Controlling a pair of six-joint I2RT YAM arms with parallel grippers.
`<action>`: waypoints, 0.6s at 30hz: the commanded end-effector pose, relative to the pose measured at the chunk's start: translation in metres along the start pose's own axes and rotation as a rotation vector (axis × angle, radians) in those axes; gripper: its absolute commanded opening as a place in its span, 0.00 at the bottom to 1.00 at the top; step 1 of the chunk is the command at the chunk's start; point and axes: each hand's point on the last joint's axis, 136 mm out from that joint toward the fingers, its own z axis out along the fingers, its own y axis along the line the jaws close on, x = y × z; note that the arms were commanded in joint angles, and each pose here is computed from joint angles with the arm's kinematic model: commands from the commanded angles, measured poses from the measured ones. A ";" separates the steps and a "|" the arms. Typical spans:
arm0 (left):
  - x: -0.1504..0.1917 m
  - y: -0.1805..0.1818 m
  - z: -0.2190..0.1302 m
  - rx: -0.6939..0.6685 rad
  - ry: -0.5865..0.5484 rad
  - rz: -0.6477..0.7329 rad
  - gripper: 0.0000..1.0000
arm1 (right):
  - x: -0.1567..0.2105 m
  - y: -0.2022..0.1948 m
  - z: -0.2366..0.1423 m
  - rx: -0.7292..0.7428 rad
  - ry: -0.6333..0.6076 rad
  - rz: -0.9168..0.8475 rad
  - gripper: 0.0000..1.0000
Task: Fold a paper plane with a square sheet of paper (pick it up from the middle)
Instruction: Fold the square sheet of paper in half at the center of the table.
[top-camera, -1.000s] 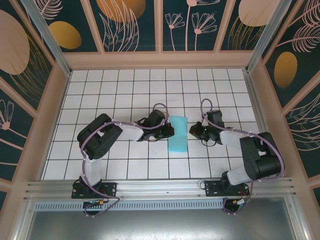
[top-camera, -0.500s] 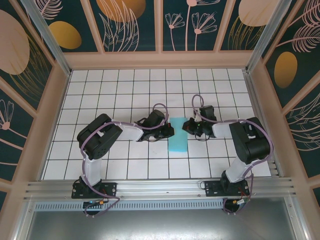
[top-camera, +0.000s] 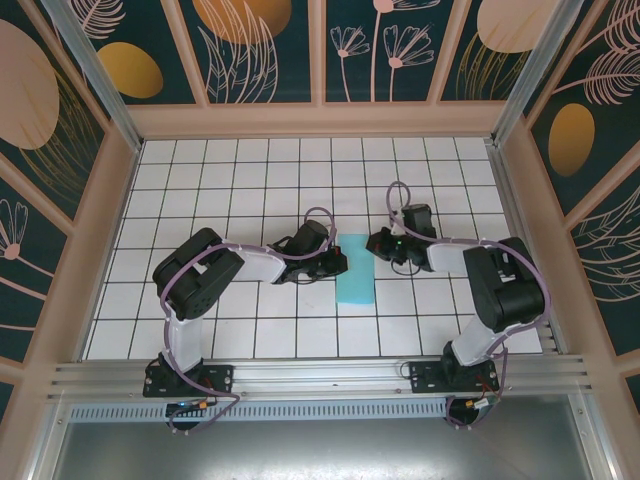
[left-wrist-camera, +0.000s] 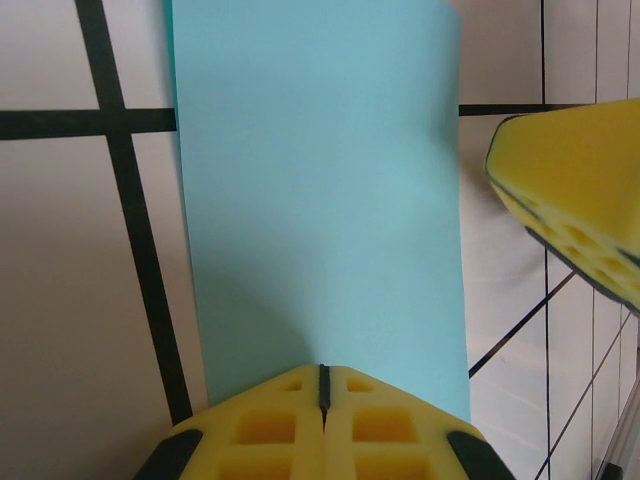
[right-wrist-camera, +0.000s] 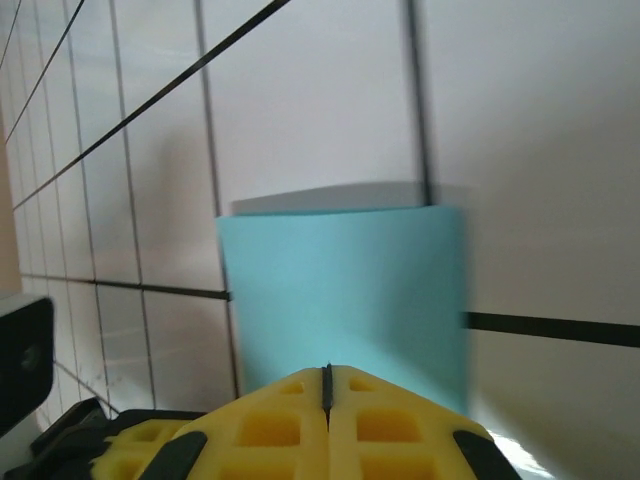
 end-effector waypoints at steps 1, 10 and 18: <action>0.053 0.094 -0.006 -0.317 0.144 -0.103 0.00 | -0.006 0.006 0.014 -0.011 0.008 -0.001 0.00; 0.054 0.094 -0.009 -0.320 0.141 -0.102 0.00 | -0.037 -0.044 0.015 0.094 -0.035 0.068 0.00; 0.044 0.077 -0.012 -0.278 0.123 -0.056 0.00 | -0.067 -0.032 -0.010 0.086 -0.094 0.055 0.00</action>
